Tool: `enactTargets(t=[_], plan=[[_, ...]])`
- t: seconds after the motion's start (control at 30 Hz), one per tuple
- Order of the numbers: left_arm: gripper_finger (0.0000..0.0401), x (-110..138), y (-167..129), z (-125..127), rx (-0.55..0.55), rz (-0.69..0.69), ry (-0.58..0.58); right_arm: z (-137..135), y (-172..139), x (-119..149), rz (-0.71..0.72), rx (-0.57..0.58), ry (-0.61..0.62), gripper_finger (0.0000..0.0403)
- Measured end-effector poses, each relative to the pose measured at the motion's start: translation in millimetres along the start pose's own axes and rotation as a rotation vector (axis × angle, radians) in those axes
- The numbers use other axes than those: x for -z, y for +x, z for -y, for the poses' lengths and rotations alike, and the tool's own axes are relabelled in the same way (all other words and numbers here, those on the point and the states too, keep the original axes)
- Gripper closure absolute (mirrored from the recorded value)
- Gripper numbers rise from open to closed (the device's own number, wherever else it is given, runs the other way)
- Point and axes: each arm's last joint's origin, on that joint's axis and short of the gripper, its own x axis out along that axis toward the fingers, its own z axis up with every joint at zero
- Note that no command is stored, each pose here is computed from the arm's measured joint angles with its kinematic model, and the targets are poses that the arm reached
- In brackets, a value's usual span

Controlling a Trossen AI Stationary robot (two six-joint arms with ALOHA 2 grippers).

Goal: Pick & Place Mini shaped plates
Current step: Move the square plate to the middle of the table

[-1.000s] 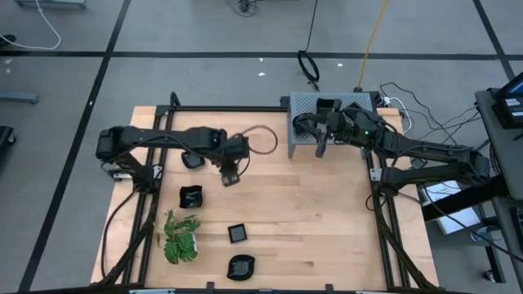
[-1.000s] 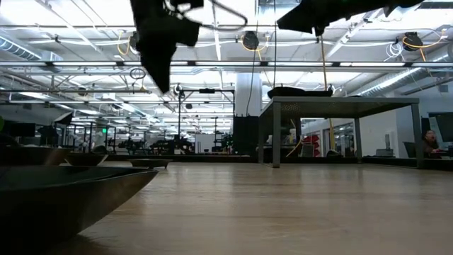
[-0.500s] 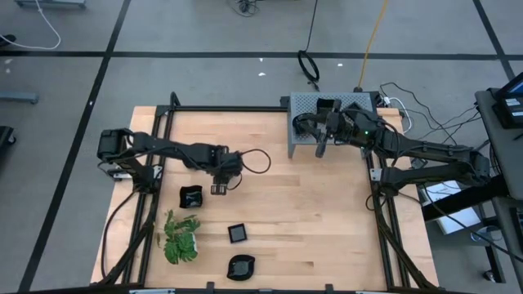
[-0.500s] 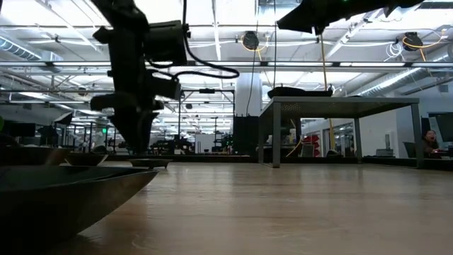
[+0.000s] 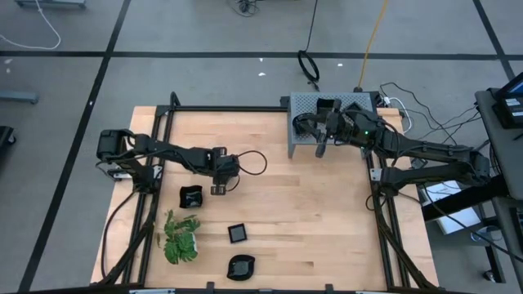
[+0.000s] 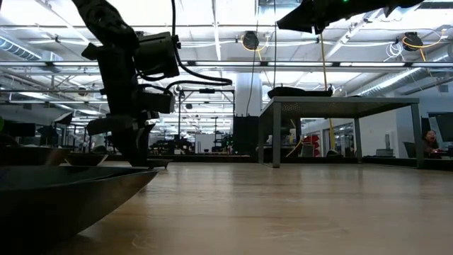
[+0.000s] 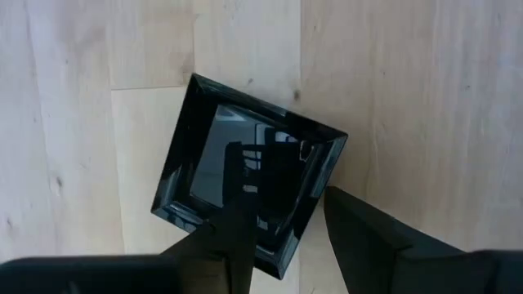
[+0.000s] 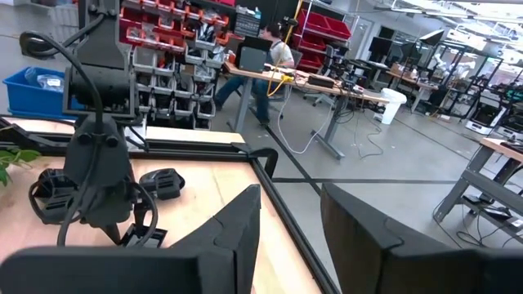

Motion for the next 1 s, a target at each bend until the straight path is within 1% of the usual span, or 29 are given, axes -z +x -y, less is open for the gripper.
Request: enactTargets(t=[0.2, 0.27, 0.37, 0.5, 0.57, 0.6, 0.7, 0.77, 0.83, 1.0], plan=[[0.0252, 3, 4, 1, -0.012, -0.005, -0.001, 0, 0, 0, 0.0, 0.0, 0.0, 0.0282], [0.026, 2, 5, 1, -0.019, -0.005, 0.0, 0, 0, 0, -0.001, 0.0, 0.0, 0.0282], [0.029, 2, 9, 2, -0.017, -0.005, 0.0, 0, 0, 1, -0.011, -0.003, -0.001, 0.0282], [0.0351, 1, 10, 3, 0.007, 0.001, -0.006, -1, 0, 3, -0.032, -0.007, -0.003, 0.0282], [0.0384, -1, 9, 2, 0.004, 0.018, -0.037, -1, 0, 4, -0.038, -0.009, -0.003, 0.0282], [0.0391, -2, 7, 1, 0.002, 0.031, -0.058, -1, 0, 4, -0.041, -0.009, -0.003, 0.0282], [0.0389, -5, 6, 2, 0.003, 0.057, -0.08, -1, 0, 4, -0.043, -0.01, -0.003, 0.0282], [0.0393, -11, 0, 4, 0.018, 0.093, -0.05, -1, 0, 4, -0.043, -0.007, -0.003, 0.0282], [0.0396, -23, -10, 7, 0.027, 0.155, 0.005, -1, 0, 4, -0.042, -0.006, -0.003, 0.0282], [0.0392, -54, -35, 19, 0.017, 0.281, 0.216, -1, 0, 4, -0.038, -0.004, 0.029, 0.0282]])
